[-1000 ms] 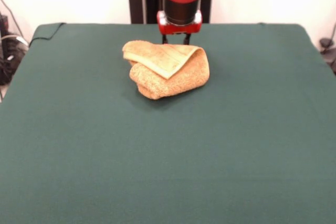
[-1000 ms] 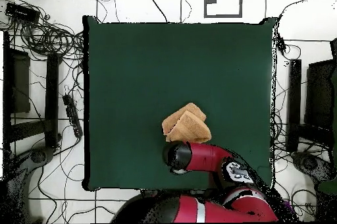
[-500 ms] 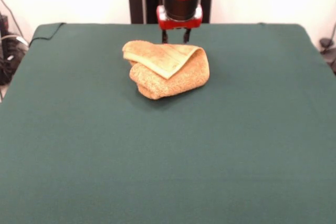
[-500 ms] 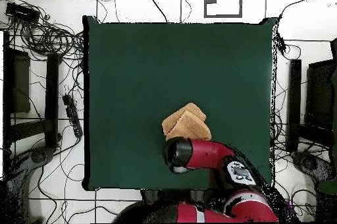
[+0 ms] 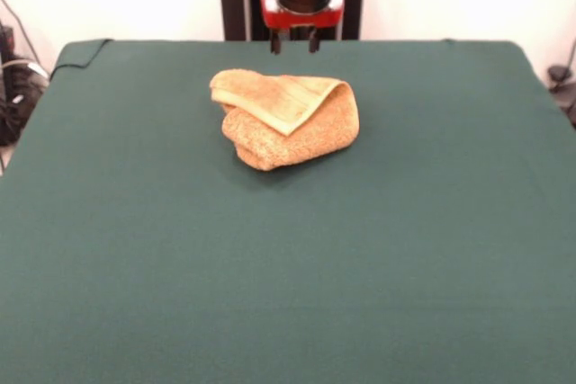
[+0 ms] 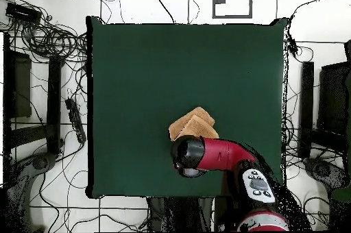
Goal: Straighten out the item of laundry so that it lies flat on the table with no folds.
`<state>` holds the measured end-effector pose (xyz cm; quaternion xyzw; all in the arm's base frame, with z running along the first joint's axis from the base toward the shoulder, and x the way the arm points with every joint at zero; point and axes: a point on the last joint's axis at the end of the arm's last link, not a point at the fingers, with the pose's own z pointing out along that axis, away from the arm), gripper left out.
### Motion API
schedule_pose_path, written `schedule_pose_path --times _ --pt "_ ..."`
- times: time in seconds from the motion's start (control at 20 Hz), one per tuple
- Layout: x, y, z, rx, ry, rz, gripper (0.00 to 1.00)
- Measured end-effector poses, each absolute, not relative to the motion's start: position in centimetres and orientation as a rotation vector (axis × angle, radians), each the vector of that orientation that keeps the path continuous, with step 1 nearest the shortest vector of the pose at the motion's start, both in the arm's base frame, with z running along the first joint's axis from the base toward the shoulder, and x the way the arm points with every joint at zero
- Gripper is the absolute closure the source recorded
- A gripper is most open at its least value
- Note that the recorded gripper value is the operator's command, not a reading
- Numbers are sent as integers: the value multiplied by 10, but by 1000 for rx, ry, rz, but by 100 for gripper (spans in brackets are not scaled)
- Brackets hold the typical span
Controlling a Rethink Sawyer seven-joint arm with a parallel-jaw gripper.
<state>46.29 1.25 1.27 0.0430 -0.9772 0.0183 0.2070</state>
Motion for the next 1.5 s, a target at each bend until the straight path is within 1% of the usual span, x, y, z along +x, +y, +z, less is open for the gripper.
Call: schedule_pose_path --times 0.55,1.05,1.5 --pt "507 4 76 98 -2875 108 0" --pt "533 6 80 90 -2921 93 0" --pt "560 7 73 98 -2956 78 0"
